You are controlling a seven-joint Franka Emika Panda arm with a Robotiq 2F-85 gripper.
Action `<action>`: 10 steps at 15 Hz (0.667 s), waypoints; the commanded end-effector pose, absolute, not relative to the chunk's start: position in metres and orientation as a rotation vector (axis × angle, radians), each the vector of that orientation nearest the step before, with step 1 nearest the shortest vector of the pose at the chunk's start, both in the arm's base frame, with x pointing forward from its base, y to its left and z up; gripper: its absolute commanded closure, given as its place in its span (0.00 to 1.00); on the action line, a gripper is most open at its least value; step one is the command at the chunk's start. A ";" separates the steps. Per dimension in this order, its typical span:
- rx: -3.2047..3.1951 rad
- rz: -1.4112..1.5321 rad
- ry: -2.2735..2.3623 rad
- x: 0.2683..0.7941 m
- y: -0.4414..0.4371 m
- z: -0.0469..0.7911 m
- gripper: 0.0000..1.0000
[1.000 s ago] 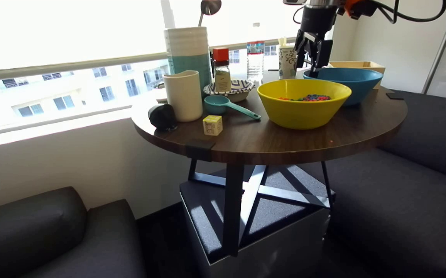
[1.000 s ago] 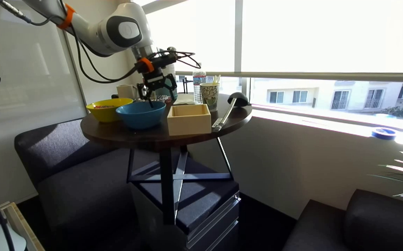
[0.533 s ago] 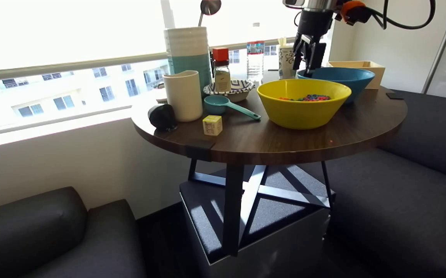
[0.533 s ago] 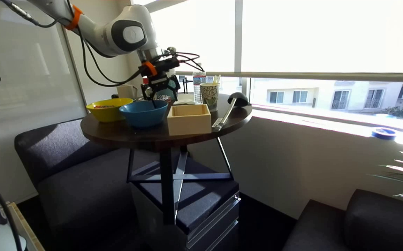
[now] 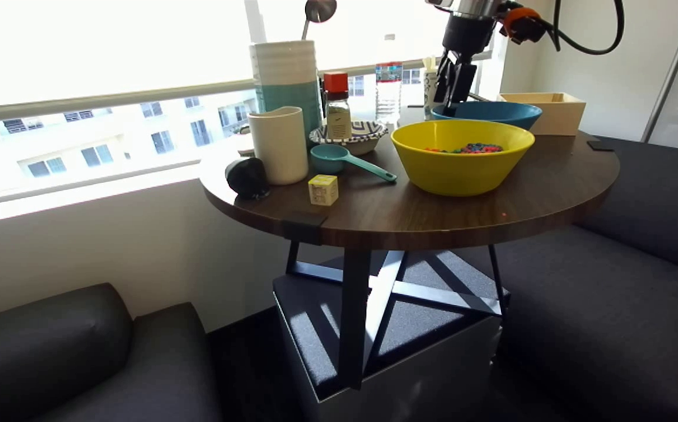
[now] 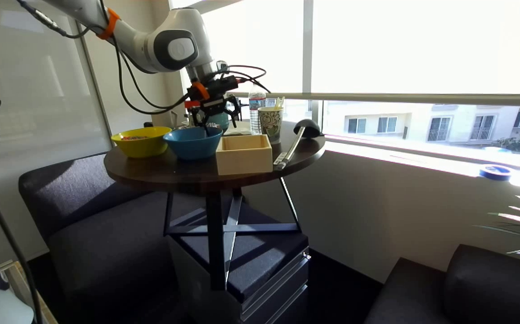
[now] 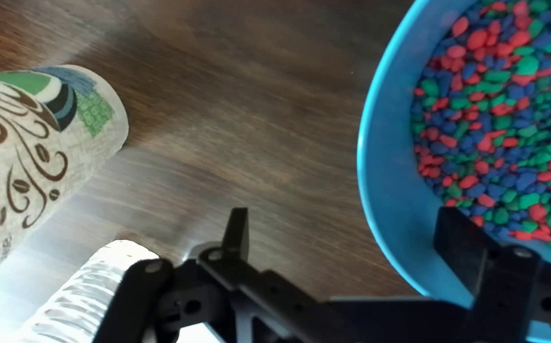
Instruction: Switch the positions of the blue bowl and the yellow bowl by sliding the blue bowl to the right and sliding the yellow bowl to the right on the table
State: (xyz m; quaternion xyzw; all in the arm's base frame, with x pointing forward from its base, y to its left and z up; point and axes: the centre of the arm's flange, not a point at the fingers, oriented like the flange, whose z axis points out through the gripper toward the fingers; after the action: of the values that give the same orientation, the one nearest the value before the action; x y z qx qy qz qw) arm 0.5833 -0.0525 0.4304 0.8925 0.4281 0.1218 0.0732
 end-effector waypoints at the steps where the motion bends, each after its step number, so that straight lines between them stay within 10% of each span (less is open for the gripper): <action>1: 2.704 0.434 1.238 0.607 -0.049 0.430 0.00; 10: 2.746 0.534 1.039 0.601 -0.048 0.448 0.00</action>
State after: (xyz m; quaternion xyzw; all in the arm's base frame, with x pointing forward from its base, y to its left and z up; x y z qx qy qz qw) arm 0.6049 -0.0551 0.4348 0.9147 0.3647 0.1564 0.0768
